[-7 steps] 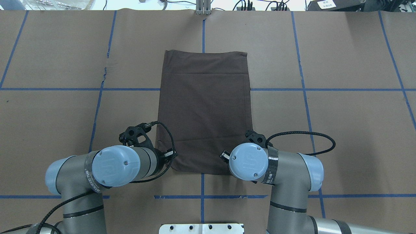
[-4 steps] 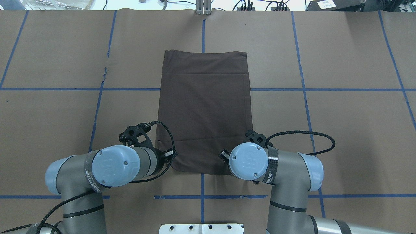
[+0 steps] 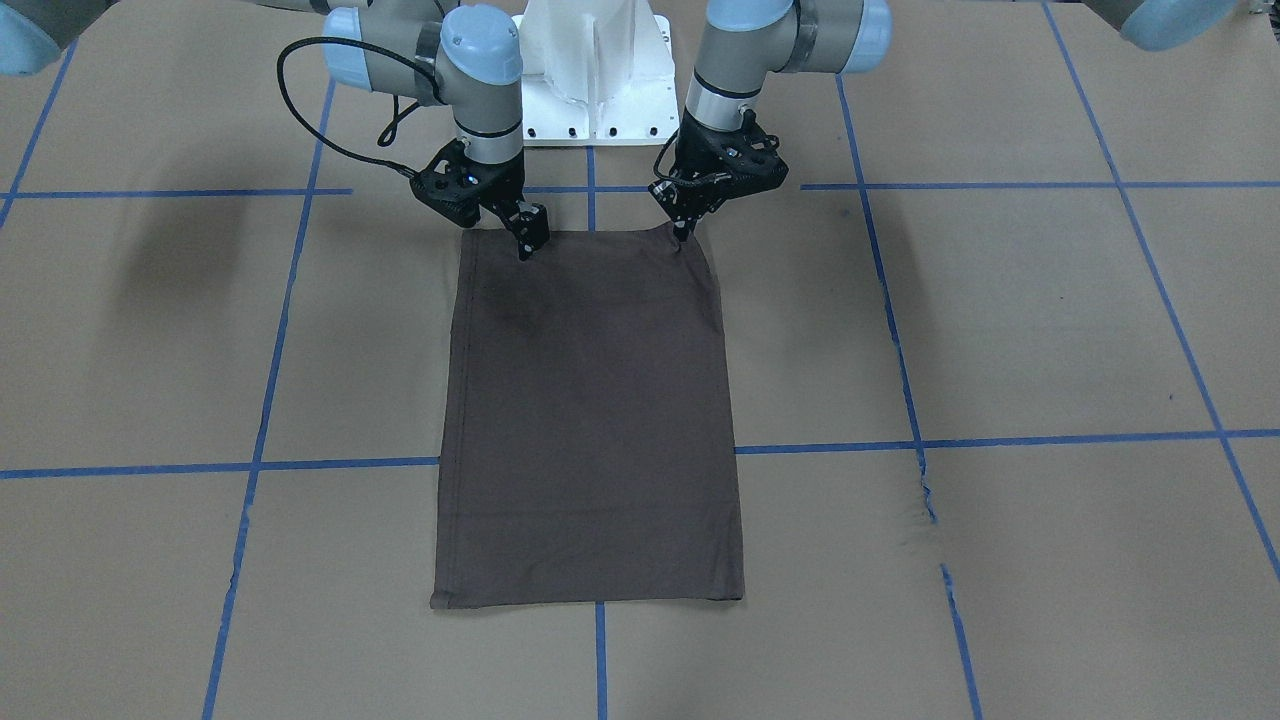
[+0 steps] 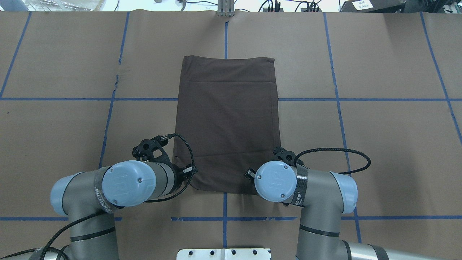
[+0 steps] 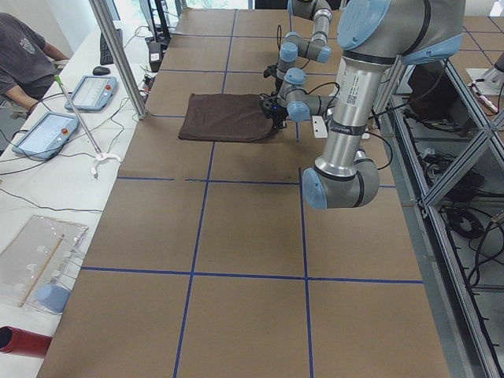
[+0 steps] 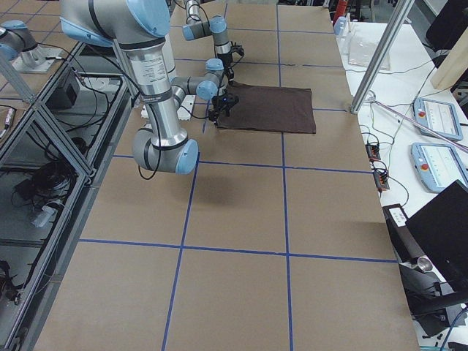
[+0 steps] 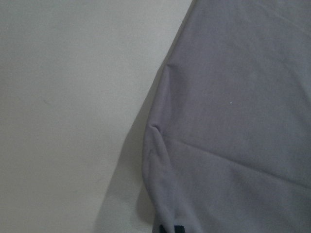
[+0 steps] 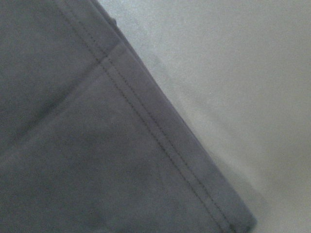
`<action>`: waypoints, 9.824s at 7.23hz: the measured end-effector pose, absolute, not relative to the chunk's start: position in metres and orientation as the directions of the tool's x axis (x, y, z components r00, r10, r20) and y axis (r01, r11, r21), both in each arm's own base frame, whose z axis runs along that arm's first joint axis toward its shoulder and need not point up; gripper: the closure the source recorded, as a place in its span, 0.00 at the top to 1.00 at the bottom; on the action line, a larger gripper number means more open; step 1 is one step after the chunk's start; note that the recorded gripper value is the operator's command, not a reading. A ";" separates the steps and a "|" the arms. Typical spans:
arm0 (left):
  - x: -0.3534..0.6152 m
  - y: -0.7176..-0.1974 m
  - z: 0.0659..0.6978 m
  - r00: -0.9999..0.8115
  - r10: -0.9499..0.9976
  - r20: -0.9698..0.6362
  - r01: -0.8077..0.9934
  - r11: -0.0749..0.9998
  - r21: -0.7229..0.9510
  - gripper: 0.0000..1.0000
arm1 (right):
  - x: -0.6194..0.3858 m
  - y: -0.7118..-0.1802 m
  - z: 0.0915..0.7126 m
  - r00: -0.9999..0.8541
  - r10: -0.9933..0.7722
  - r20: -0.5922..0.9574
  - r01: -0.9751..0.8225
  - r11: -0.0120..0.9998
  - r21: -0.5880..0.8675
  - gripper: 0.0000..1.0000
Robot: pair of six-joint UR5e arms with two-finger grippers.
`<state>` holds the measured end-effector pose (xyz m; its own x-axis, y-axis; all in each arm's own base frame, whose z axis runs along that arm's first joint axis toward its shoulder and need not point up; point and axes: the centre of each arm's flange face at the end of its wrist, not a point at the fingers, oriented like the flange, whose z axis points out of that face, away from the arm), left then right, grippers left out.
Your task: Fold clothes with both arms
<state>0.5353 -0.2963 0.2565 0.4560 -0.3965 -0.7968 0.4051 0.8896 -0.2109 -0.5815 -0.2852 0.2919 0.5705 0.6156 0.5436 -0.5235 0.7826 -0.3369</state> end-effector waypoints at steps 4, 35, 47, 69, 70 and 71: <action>0.535 -0.297 0.256 0.455 -0.397 -0.797 0.407 0.889 -0.211 0.00 | -0.582 -0.286 0.290 0.568 0.616 0.545 -0.522 0.782 -0.340 0.00; 0.471 -0.416 0.224 0.446 -0.387 -0.807 0.468 0.869 -0.158 0.00 | -0.520 -0.485 0.228 0.321 0.597 0.735 -0.525 0.758 -0.386 0.00; 0.389 -0.588 0.283 0.507 -0.224 -0.833 0.431 0.902 0.020 1.00 | -0.371 -0.691 0.324 0.468 0.375 0.800 -0.406 0.896 -0.183 1.00; -0.055 -0.502 0.617 0.716 0.189 -0.671 -0.086 0.979 0.185 1.00 | 0.068 -0.465 0.594 0.689 -0.064 0.722 0.060 0.998 0.032 1.00; -0.055 -0.501 0.619 0.716 0.187 -0.673 -0.087 0.980 0.181 1.00 | 0.069 -0.464 0.595 0.688 -0.057 0.723 0.058 0.998 0.023 1.00; -0.054 -0.499 0.620 0.716 0.185 -0.673 -0.087 0.980 0.178 1.00 | 0.069 -0.462 0.599 0.689 -0.050 0.723 0.057 0.998 0.016 1.00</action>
<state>-0.0544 -0.4990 0.6201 0.7159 0.1854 -0.6732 -0.0869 0.9803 0.1776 0.0692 -0.4619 0.5987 0.6885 -0.0504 0.7235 0.0566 0.9983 0.0156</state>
